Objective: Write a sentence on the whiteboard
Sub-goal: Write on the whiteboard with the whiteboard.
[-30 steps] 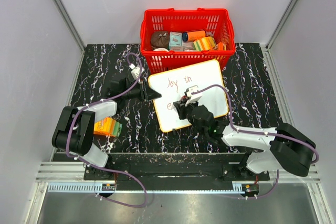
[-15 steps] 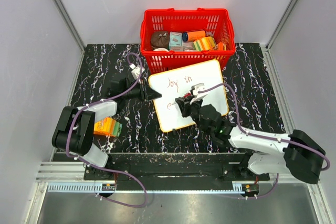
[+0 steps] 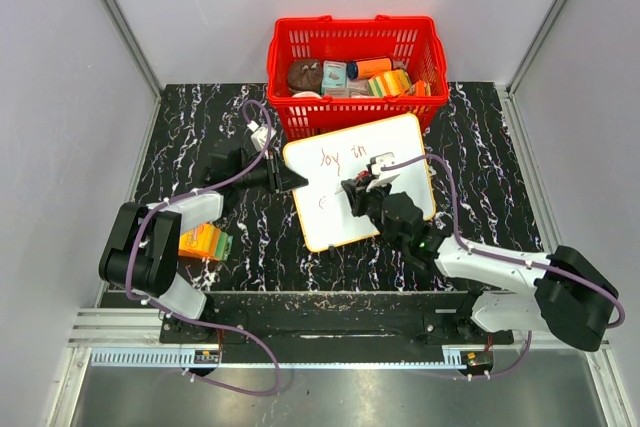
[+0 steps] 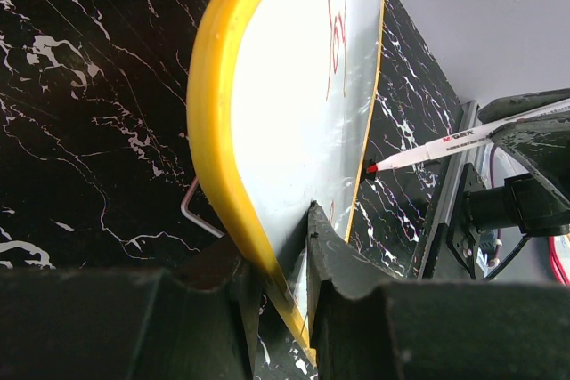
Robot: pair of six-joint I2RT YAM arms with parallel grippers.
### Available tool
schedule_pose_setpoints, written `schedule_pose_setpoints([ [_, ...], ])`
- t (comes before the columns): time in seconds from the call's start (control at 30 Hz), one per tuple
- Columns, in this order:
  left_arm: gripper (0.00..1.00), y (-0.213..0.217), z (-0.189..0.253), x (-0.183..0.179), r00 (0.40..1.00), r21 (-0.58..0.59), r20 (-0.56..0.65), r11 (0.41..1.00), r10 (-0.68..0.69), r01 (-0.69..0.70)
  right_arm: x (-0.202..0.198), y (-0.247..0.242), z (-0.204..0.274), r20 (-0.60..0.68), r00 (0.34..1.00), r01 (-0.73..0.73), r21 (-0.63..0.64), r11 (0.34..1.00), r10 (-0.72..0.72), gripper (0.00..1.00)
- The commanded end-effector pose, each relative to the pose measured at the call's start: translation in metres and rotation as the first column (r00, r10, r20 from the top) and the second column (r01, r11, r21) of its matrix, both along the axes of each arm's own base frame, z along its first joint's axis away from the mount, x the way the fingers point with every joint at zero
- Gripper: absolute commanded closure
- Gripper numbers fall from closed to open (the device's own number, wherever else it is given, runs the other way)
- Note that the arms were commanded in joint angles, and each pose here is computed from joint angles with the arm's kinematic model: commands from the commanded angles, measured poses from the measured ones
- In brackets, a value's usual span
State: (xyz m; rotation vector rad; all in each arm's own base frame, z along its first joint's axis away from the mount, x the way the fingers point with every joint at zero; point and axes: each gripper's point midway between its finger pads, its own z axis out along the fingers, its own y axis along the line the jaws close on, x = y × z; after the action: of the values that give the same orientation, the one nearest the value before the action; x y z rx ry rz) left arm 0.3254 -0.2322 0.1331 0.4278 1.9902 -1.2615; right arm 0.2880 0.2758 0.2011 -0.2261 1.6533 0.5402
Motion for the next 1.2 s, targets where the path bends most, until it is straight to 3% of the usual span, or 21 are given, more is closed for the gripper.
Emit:
schedule_pose_setpoints([
  [0.0,1.0,0.009,-0.034,0.01,0.995,0.167,0.096,0.985,0.027,-0.043,0.008,0.007,0.022,0.028,1.0,0.005,0.052,0.999,-0.007,1.0],
  [0.5,1.0,0.009,-0.033,0.01,0.995,0.166,0.096,0.985,0.025,-0.041,0.014,0.006,0.001,-0.008,0.999,0.032,0.029,0.999,-0.032,1.0],
  [0.9,1.0,0.008,-0.033,0.011,0.995,0.168,0.1,0.985,0.024,-0.041,0.01,0.018,-0.003,-0.017,0.999,-0.027,0.041,0.999,0.027,1.0],
  [1.17,1.0,0.008,-0.034,0.011,0.995,0.167,0.093,0.985,0.024,-0.039,0.012,-0.002,0.008,0.015,0.999,0.046,0.068,0.997,-0.047,1.0],
])
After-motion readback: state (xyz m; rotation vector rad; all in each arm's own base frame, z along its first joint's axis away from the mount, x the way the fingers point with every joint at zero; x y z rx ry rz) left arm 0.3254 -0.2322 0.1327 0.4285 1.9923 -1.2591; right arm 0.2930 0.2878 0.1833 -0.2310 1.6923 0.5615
